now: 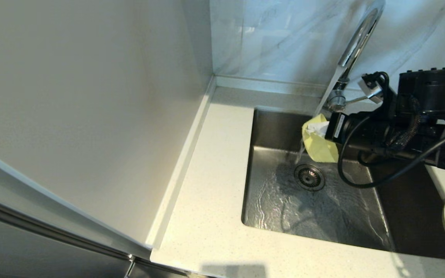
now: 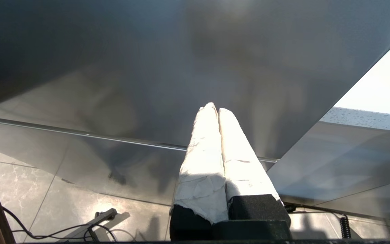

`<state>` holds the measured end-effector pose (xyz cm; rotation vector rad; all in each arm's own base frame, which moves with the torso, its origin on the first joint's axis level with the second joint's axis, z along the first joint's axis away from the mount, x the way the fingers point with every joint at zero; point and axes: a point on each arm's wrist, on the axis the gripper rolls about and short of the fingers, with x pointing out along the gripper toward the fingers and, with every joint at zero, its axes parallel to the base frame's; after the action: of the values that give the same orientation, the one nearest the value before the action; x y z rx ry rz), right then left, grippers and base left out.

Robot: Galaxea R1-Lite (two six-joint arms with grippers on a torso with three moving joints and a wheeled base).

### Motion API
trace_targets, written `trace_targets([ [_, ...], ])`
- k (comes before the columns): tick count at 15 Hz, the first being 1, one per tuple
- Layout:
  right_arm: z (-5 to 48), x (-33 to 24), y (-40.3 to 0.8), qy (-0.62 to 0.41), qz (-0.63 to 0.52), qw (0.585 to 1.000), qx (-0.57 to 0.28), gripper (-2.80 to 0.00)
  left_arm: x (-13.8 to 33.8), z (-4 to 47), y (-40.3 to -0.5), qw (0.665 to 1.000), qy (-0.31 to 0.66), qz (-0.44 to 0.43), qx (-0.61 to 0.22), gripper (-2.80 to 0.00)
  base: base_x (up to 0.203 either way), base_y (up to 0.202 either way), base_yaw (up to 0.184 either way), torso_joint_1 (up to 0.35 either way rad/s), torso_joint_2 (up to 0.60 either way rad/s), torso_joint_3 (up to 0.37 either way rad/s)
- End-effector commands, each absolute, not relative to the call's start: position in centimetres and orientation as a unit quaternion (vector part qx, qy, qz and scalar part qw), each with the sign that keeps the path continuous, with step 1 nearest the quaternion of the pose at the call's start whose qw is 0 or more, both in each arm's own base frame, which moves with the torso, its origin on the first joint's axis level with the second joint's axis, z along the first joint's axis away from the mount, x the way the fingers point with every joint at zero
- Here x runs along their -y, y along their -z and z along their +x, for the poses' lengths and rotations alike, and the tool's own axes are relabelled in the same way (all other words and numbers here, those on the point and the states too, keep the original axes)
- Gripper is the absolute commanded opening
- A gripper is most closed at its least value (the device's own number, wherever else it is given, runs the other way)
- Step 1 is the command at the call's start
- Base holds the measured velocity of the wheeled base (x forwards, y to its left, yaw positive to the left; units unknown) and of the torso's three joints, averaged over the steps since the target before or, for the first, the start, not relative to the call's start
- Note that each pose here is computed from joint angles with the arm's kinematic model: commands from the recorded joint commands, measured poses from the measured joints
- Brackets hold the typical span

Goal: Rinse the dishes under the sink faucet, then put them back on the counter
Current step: Rinse the bowl

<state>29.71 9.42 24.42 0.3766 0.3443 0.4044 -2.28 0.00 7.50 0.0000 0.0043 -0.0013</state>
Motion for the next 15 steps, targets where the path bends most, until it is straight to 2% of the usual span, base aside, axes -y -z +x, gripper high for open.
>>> trace_targets([
  [1,27.7,-7.8,-24.7,-0.185,0.19,0.95,-0.164,-2.8,0.0,-2.3,-7.5,1.0,0.001,0.0,-0.002,-2.8,0.0,0.0,0.0,0.0,0.0,0.0],
  [4,26.3,-4.2,-24.0,-0.138,0.213,0.952,-0.17,-2.8,0.0,-2.3,-7.5,1.0,0.001,0.0,-0.002,-2.8,0.0,0.0,0.0,0.0,0.0,0.0],
  [6,26.0,-3.0,-25.4,-0.149,0.307,0.926,-0.164,-2.8,0.0,-2.3,-7.5,1.0,0.001,0.0,-0.002,-2.8,0.0,0.0,0.0,0.0,0.0,0.0],
  [10,26.0,3.3,-28.3,-0.188,0.534,0.811,-0.149,-2.8,0.0,-2.3,-7.5,1.0,0.001,0.0,-0.002,-2.8,0.0,0.0,0.0,0.0,0.0,0.0],
  [15,26.9,9.1,-28.3,-0.271,0.687,0.668,-0.09,-2.8,0.0,-2.3,-7.5,1.0,0.001,0.0,-0.002,-2.8,0.0,0.0,0.0,0.0,0.0,0.0],
])
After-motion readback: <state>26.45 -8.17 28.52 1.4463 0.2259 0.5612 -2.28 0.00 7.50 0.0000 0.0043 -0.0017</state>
